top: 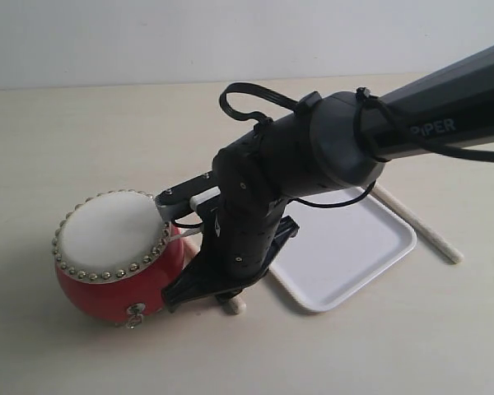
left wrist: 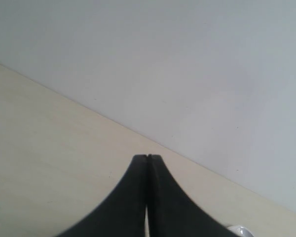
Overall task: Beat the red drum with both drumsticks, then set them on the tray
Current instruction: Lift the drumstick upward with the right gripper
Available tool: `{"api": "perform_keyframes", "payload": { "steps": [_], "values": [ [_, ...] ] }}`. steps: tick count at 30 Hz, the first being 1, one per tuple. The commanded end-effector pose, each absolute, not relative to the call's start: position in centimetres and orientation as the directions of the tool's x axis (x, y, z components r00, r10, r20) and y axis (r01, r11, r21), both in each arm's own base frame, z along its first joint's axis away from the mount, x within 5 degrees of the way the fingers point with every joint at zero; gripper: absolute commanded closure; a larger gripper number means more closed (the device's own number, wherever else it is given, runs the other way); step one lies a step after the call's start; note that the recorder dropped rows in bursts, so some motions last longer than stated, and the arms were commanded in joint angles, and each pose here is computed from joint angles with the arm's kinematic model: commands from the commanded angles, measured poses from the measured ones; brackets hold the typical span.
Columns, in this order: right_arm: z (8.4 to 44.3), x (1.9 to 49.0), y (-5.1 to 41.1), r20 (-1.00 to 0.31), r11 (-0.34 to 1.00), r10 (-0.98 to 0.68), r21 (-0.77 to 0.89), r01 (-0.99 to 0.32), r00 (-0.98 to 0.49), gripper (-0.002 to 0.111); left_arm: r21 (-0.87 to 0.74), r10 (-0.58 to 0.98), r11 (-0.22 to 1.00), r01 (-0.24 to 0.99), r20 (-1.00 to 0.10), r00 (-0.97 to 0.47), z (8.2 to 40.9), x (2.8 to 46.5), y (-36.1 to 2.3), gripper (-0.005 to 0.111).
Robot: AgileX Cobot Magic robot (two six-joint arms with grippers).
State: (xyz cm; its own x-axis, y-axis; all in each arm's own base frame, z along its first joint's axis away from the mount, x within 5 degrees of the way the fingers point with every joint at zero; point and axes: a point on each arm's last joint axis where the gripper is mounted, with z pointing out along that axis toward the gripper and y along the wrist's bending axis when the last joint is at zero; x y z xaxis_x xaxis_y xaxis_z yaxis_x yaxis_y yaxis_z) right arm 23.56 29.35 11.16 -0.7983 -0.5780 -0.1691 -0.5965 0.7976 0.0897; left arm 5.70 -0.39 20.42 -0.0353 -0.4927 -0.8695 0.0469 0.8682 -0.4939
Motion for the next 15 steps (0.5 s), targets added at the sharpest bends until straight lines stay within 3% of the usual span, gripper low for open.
{"api": "perform_keyframes", "payload": {
  "steps": [1, 7, 15],
  "values": [
    [10.8, 23.4, 29.1, -0.145, 0.791, -0.593, 0.077, -0.606, -0.792, 0.108, -0.49, -0.49, 0.87, 0.052, -0.872, -0.022, 20.6, 5.6, -0.4, 0.107],
    [11.8, 23.5, 29.0, -0.17, 0.787, -0.598, 0.061, -0.614, -0.784, 0.108, -0.49, -0.49, 0.87, 0.052, -0.872, -0.022, 20.6, 5.6, -0.4, 0.107],
    [19.7, 24.2, 27.6, -0.402, 0.78, -0.588, -0.054, -0.623, -0.702, 0.108, -0.538, -0.537, 0.841, 0.054, -0.843, -0.026, 20.6, 5.6, -0.4, 0.107]
  ]
}}
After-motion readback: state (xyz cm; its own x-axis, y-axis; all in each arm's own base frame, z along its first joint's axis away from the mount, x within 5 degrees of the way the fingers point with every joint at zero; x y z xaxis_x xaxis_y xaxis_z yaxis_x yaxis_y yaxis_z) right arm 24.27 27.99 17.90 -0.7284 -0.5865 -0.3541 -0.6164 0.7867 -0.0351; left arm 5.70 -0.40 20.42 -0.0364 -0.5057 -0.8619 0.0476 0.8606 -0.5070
